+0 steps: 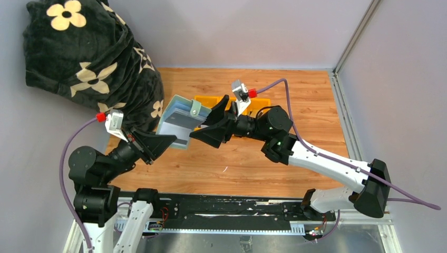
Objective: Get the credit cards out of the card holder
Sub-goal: Remove the credit card from the card holder.
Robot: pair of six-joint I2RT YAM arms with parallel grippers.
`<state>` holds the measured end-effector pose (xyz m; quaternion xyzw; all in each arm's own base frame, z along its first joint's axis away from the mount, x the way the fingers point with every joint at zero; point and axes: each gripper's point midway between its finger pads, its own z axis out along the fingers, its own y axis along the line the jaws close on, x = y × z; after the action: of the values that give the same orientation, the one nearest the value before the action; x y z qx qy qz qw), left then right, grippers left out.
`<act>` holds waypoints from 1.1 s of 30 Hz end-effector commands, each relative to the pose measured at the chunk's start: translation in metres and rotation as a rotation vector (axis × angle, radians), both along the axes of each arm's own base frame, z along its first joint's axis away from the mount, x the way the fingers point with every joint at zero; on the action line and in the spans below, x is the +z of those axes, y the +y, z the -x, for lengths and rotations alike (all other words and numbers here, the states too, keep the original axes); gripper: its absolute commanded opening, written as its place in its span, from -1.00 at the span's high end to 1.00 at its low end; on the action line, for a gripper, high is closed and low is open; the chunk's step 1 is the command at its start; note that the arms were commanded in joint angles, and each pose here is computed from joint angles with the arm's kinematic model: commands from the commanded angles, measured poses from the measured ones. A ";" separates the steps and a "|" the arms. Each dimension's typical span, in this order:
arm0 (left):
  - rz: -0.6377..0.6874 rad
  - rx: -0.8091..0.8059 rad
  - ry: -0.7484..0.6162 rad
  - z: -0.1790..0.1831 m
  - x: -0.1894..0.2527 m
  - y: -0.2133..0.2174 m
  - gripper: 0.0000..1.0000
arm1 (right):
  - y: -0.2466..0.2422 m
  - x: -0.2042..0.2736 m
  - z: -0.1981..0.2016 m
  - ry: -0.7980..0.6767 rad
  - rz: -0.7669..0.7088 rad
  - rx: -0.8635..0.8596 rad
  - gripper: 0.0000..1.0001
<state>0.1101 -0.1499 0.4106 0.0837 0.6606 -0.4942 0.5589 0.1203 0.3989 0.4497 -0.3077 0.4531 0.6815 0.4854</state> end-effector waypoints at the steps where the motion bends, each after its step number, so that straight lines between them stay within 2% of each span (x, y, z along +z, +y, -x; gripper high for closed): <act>1: -0.150 0.158 0.041 -0.032 -0.020 0.021 1.00 | 0.009 -0.020 -0.013 -0.088 0.095 -0.093 -0.41; 2: -0.181 0.153 0.031 -0.035 -0.021 0.021 1.00 | 0.012 -0.028 -0.021 -0.128 0.149 -0.128 -0.51; 4: -0.265 0.154 0.005 -0.041 -0.027 0.025 1.00 | 0.018 -0.047 -0.035 -0.152 0.255 -0.183 -0.56; 7: -0.483 0.180 -0.104 -0.051 -0.037 0.040 1.00 | 0.017 -0.062 -0.045 -0.157 0.335 -0.224 -0.60; 10: -0.762 0.216 -0.200 -0.065 -0.056 0.065 1.00 | 0.008 -0.052 -0.039 -0.157 0.306 -0.223 -0.63; 12: -0.896 0.222 -0.215 -0.072 -0.068 0.079 1.00 | -0.004 -0.046 -0.038 -0.154 0.298 -0.254 -0.64; 14: -1.067 0.193 -0.222 -0.076 -0.087 0.095 1.00 | -0.019 -0.043 -0.048 -0.142 0.306 -0.347 -0.65; 18: -1.281 0.118 -0.214 -0.079 -0.112 0.115 1.00 | -0.042 -0.044 -0.071 -0.108 0.334 -0.519 -0.67; 23: -1.392 0.103 -0.240 -0.078 -0.115 0.127 1.00 | -0.022 -0.063 -0.074 -0.090 0.372 -0.473 -0.69; 25: -1.396 0.080 -0.264 -0.072 -0.113 0.124 1.00 | -0.005 -0.077 -0.074 -0.075 0.393 -0.426 -0.69; 30: -1.377 0.039 -0.285 -0.065 -0.112 0.118 1.00 | 0.037 -0.084 -0.061 -0.079 0.341 -0.253 -0.71; 33: -1.359 0.035 -0.278 -0.064 -0.113 0.115 1.00 | 0.058 -0.087 -0.054 -0.110 0.343 -0.222 -0.71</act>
<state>0.1765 -0.0294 0.2892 0.4520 0.7631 0.0571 0.4584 0.1984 0.4336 0.3209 -0.3504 0.6309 0.4678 0.5103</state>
